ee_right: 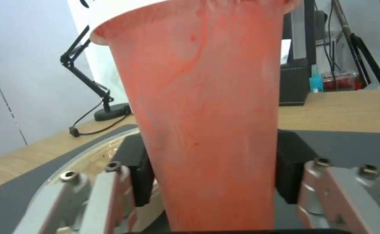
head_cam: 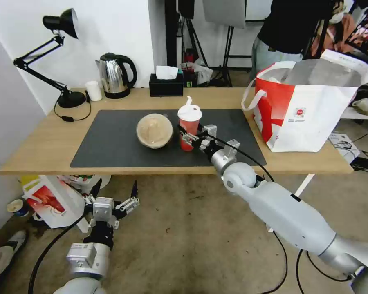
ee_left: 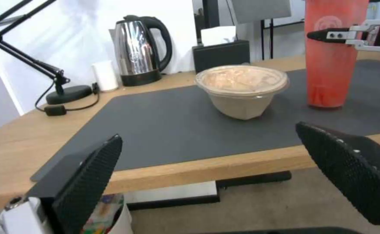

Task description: Pick up the trash from the table and place it into the takeout bag.

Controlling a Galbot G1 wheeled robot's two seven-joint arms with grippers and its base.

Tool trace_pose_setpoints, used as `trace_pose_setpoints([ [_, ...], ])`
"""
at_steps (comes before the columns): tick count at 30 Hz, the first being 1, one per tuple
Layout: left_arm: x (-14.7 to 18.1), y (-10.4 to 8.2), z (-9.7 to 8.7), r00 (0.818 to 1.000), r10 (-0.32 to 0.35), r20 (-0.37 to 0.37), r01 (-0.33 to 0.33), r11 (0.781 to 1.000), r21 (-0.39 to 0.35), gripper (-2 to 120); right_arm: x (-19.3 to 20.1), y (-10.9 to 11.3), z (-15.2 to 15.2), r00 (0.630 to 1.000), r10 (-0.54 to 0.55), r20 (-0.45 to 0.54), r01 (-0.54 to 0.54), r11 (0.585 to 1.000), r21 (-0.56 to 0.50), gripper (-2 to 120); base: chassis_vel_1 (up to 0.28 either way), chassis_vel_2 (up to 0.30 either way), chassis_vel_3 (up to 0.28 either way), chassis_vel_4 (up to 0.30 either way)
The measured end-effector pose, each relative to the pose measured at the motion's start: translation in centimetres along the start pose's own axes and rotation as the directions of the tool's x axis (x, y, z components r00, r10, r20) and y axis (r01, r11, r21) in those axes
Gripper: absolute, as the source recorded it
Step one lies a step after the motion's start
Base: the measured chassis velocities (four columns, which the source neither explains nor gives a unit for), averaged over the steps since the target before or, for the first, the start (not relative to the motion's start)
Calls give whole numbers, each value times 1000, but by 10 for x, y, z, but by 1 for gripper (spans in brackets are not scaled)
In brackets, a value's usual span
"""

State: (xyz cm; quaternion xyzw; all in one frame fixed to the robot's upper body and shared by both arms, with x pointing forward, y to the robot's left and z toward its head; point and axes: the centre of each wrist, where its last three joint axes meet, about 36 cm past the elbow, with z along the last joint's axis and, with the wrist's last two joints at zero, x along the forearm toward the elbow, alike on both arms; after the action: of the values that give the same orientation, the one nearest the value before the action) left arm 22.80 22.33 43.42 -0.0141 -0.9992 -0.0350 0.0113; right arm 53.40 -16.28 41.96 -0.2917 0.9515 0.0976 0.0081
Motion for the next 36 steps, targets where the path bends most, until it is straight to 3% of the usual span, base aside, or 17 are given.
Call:
trace_pose_setpoints([
  [13,0,0,0,1000,0,0,0,1000,0,100,4,-3,-13,1000,0,21,0,1000,17,19,0,0,0,0],
  [21,0,0,0,1000,0,0,0,1000,0,100,-5,-10,-70,996,-17,87,12,998,54,4,0,0,0,0],
  [31,0,0,0,1000,0,0,0,1000,0,100,-12,-20,-111,993,-15,121,7,998,69,3,0,0,0,0],
  [36,0,0,0,1000,0,0,0,1000,0,100,-24,-35,-183,984,-5,177,-17,993,120,3,0,0,0,0],
])
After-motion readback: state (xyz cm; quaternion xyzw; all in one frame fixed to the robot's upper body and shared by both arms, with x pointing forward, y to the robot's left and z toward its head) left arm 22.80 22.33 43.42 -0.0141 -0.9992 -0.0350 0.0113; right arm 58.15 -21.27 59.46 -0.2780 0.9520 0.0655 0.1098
